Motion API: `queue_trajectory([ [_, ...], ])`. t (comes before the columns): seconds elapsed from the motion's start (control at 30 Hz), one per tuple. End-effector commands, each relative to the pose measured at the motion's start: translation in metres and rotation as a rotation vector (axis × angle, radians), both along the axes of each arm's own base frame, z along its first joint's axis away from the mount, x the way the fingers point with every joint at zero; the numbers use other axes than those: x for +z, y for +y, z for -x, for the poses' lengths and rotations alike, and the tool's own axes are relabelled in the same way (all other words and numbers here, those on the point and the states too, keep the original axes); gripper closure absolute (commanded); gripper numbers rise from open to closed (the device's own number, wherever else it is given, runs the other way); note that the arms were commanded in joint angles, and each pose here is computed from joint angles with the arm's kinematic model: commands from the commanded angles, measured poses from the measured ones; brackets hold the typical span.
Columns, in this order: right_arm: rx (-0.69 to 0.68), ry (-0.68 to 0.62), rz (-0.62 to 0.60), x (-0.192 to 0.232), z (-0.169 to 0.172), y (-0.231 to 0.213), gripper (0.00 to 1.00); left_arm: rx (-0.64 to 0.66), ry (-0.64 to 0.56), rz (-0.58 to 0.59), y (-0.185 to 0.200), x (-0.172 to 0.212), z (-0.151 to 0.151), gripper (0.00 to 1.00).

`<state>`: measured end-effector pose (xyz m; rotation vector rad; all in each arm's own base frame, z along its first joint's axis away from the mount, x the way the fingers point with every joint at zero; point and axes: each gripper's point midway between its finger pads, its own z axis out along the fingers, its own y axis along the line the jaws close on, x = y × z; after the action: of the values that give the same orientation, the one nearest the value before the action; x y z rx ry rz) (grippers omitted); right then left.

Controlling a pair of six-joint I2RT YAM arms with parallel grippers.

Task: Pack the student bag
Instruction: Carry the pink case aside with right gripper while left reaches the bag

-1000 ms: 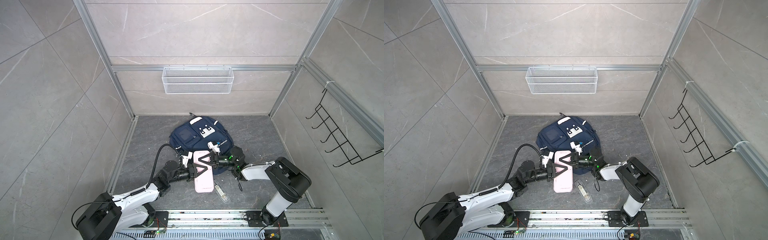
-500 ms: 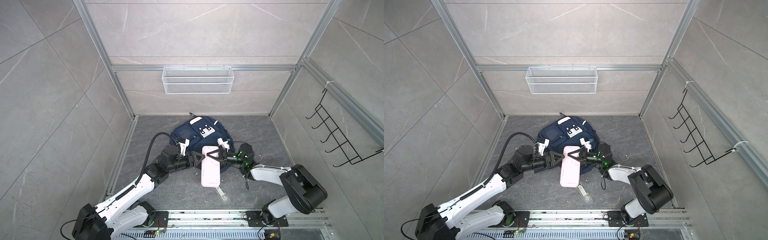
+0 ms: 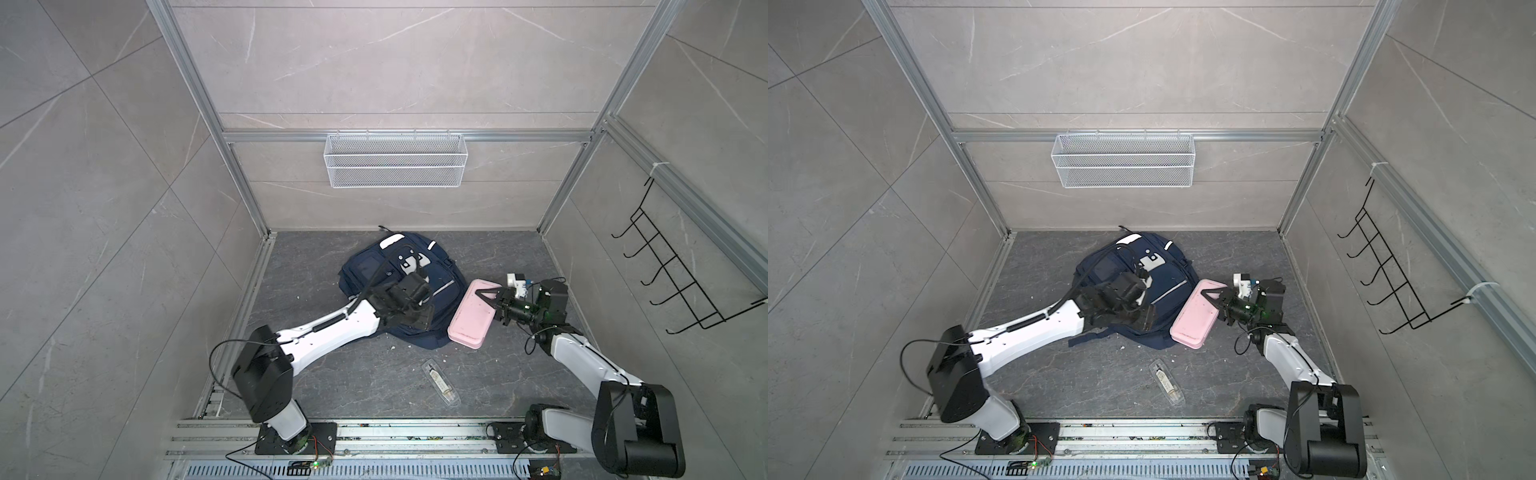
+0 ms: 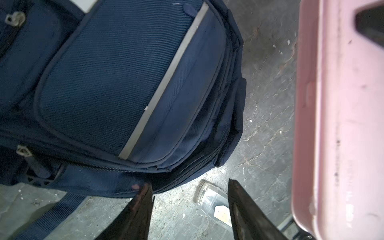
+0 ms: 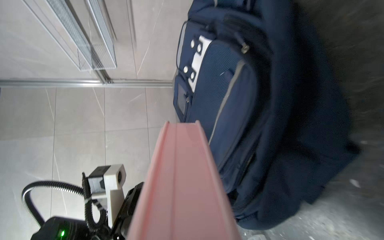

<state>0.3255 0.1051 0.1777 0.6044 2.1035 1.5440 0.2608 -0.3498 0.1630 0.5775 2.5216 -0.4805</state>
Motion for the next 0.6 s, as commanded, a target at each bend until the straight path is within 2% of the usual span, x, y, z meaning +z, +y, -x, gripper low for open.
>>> queue_trajectory([
  [0.0, -0.006, 0.023, 0.02, -0.001, 0.014, -0.016, 0.98, -0.048, -0.139, -0.208, 0.0, 0.003, -0.012, 0.41],
  [0.23, -0.026, 0.019, 0.041, -0.003, 0.023, -0.031, 0.98, -0.078, -0.208, -0.415, -0.008, -0.024, -0.032, 0.42],
  [0.57, -0.009, -0.011, 0.036, 0.0, 0.027, -0.029, 0.97, -0.144, -0.181, -0.506, -0.025, -0.054, -0.046, 0.44],
])
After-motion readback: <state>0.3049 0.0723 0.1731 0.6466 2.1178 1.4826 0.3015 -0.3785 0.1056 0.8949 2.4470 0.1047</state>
